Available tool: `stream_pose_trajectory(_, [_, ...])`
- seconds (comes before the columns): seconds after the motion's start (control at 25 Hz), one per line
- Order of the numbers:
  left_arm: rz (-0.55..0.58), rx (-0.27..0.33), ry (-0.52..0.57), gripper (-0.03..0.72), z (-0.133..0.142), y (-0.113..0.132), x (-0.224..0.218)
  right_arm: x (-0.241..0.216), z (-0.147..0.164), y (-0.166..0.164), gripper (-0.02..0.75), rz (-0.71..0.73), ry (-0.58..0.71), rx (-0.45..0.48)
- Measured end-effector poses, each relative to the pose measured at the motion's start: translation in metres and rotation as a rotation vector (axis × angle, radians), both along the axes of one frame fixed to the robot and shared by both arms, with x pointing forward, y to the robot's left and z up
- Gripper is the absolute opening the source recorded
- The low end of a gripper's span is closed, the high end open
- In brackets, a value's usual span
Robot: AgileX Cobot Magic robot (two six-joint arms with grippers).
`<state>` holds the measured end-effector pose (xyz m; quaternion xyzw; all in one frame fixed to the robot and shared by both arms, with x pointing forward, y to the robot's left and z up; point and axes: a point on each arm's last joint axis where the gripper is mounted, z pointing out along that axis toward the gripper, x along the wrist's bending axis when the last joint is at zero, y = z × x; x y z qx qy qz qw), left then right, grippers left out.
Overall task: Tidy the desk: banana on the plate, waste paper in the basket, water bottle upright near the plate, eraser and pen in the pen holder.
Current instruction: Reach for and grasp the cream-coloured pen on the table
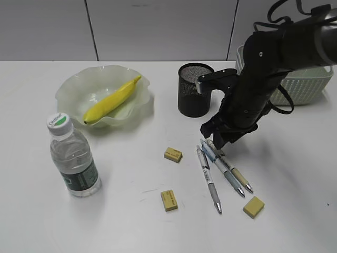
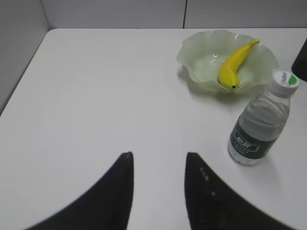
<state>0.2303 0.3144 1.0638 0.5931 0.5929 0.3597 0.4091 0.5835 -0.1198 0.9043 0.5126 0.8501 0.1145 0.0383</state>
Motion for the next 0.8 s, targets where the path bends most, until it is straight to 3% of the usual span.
stream_pose_trajectory(0.8, [0.0,0.0,0.0,0.247,0.0,0.0,0.0,0.005,-0.026,0.002,0.32,-0.005,0.022,-0.013])
